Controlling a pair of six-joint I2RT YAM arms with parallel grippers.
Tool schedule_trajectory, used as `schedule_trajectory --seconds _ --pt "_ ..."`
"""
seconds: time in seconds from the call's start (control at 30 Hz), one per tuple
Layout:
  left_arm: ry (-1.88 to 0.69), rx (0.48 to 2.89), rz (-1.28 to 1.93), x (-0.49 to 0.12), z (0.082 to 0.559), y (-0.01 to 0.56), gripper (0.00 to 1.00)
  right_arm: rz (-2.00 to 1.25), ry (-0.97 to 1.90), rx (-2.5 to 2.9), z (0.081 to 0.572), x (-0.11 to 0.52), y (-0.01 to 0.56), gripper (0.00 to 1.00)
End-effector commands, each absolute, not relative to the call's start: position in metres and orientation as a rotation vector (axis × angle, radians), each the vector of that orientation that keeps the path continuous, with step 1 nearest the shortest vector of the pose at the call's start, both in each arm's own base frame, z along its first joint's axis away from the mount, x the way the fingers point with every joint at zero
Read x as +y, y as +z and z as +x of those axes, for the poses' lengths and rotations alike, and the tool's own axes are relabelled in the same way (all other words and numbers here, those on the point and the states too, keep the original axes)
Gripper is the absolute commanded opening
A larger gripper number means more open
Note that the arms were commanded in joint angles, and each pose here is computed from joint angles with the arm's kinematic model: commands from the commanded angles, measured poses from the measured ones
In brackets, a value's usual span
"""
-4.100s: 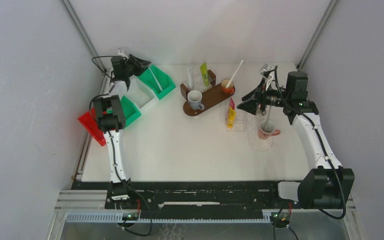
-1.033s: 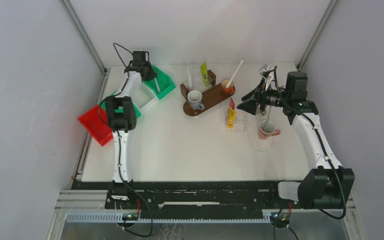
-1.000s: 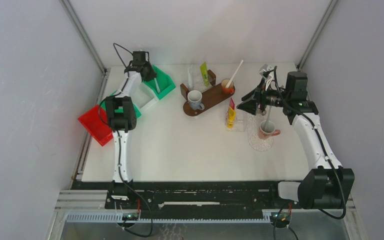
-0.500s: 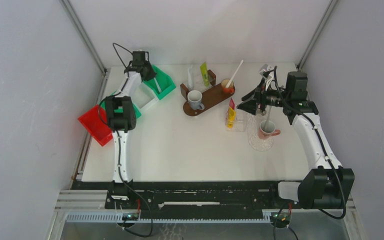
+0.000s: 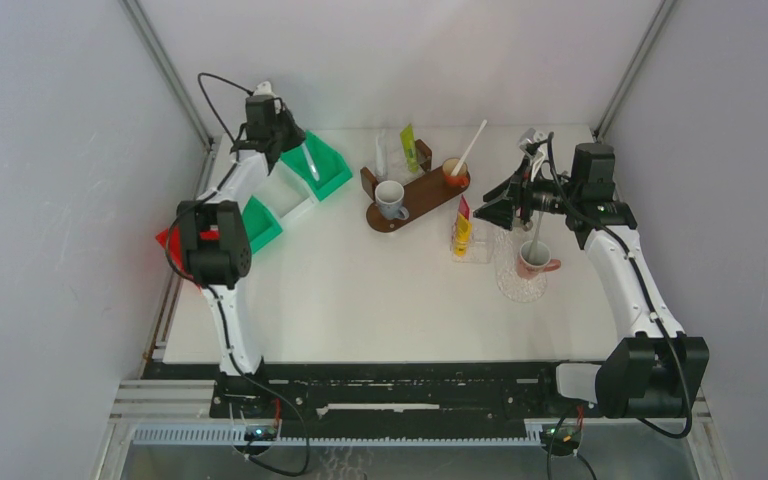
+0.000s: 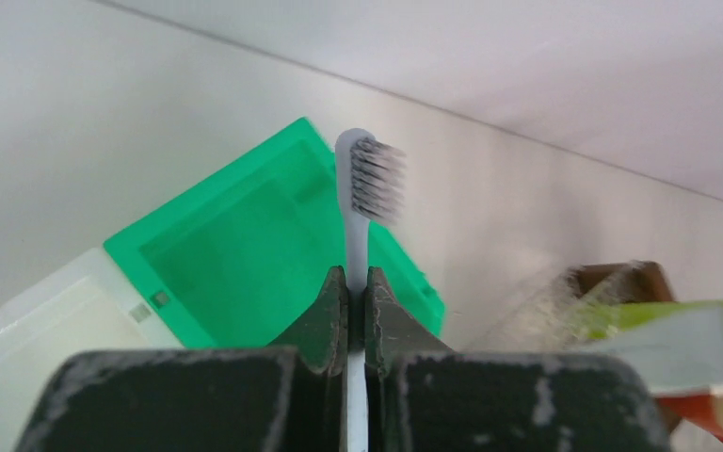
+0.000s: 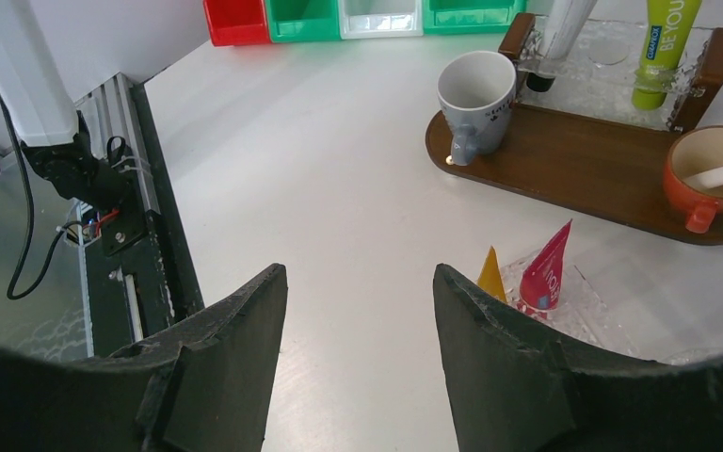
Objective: Prepare toiletry sets of a toothbrush and toothpaste on the tray
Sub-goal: Pick up the toothbrush from the storage box.
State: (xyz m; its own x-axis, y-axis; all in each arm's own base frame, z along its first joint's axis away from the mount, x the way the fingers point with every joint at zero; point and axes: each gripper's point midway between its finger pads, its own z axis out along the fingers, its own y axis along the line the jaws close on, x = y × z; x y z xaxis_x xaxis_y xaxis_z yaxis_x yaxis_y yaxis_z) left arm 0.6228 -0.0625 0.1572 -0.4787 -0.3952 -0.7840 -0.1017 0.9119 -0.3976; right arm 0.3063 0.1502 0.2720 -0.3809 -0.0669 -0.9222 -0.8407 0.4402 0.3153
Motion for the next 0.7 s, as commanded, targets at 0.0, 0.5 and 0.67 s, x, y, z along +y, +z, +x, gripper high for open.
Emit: schedule_trajectory --seconds 0.0,0.5,0.67 --pt "-0.491 1.759 -0.17 -0.09 0.602 0.265 0.0 -0.829 1.027 1.713 0.305 0.153 0.281 0.66" --pt "-0.923 1.119 0.334 -0.233 0.417 0.4 0.0 -0.949 1.155 1.607 0.28 0.168 0.289 0.66" --pt "-1.07 0.943 0.399 -0.274 0.36 0.409 0.0 -1.023 1.195 1.545 0.267 0.176 0.291 0.67"
